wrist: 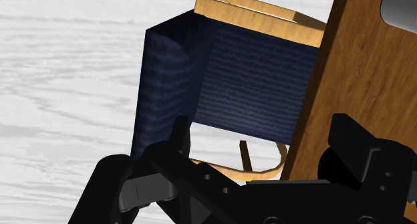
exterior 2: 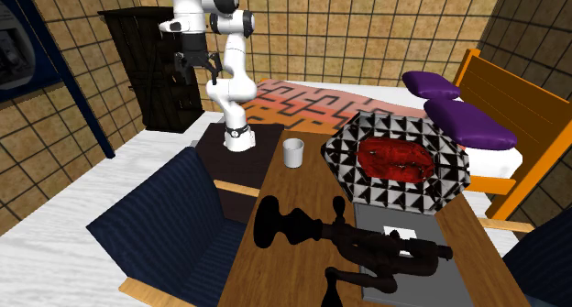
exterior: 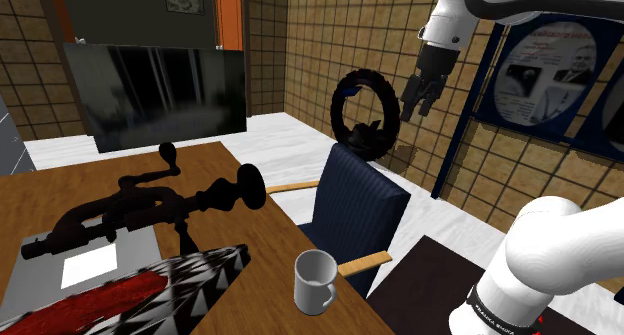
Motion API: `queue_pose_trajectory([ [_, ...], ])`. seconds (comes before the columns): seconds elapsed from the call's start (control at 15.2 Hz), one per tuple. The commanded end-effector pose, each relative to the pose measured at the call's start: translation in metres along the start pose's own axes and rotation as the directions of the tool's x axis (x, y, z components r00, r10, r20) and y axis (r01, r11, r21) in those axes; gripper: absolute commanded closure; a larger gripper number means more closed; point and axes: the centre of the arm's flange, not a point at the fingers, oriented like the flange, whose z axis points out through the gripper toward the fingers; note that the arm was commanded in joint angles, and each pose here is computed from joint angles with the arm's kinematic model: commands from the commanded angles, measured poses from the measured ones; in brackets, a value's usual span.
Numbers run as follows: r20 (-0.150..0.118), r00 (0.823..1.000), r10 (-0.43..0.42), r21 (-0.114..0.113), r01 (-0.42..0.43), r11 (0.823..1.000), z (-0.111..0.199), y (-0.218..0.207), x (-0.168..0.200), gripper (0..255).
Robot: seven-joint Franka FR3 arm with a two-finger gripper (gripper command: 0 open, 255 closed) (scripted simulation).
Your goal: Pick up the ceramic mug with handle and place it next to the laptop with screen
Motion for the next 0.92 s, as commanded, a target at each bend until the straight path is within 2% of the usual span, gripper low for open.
queue_pose_trajectory([
  [0.0,0.0,1.0,0.0,0.0,0.0,1.0,0.0,0.0,0.0,0],
  [0.86,0.087,0.996,-0.008,0.027,0.005,1.0,0.116,-0.122,-0.003,0],
])
